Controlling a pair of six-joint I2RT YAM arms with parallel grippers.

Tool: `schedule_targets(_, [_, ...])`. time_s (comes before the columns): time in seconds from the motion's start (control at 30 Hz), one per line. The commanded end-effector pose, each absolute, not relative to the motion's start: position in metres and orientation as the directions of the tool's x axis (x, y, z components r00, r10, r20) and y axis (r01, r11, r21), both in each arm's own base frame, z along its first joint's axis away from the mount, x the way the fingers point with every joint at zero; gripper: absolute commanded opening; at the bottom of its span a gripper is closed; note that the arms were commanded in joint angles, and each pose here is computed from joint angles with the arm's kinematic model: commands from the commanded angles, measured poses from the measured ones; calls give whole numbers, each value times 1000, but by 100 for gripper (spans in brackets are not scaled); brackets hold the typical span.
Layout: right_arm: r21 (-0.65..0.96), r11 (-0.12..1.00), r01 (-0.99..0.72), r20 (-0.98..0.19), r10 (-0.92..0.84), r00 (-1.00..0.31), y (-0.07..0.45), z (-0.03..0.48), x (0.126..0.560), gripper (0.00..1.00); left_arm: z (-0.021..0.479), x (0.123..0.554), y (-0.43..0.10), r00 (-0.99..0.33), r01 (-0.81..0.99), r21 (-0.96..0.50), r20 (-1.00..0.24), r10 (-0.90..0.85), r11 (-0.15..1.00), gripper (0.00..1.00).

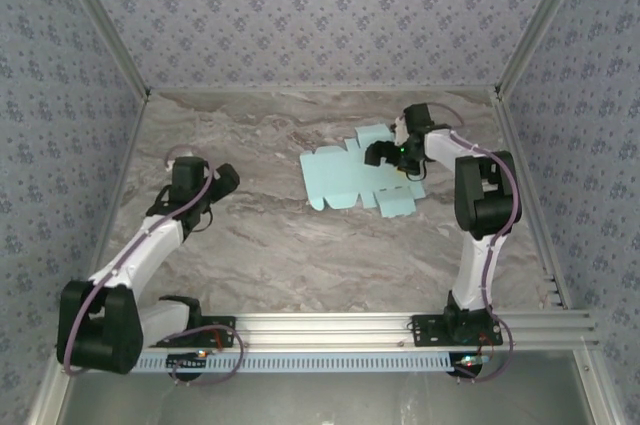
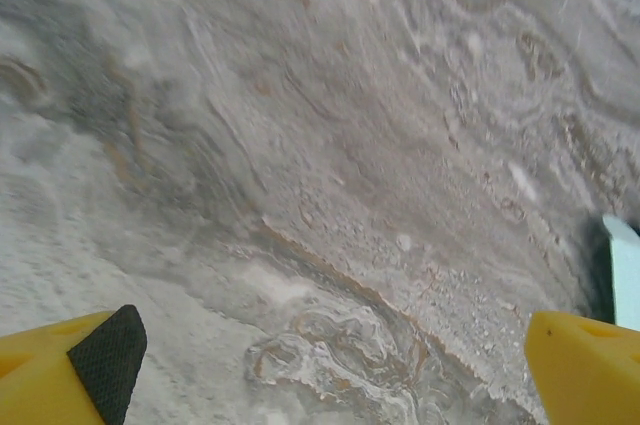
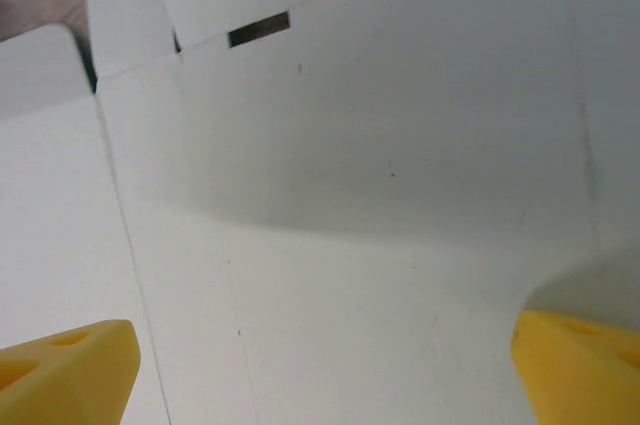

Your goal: Fold the paper box

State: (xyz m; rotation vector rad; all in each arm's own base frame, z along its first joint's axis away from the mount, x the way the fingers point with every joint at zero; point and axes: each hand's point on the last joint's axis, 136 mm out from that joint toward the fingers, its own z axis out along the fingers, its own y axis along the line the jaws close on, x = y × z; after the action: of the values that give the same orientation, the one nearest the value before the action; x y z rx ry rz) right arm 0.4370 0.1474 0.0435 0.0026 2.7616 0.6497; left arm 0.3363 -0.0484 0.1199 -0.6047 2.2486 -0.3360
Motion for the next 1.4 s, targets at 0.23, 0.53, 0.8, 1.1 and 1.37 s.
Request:
schedule_targets(0.23, [561,814,-151,-260,1,-965,206,88,401,99,122,362,-116,-672,-114,-432,-630,-390,894,99])
schedule_targets(0.53, [478,878,-16,-228,107,-968,132,66,404,99,81,364,-149,-810,-17,-460,-514,-281,888,98])
schedule_targets(0.8, [659,751,23,-101,119,-988,159,48,405,99,49,366,-185,-895,25,-581,-375,-241,814,94])
schedule_targets(1.1, [807,590,33,29,17,-999,205,46,380,99,37,363,-185,-920,9,-525,-337,-198,851,94])
schedule_targets(1.37, [886,463,-2,8,-20,-1000,232,89,373,100,70,380,-180,-871,25,-441,-450,-196,897,88])
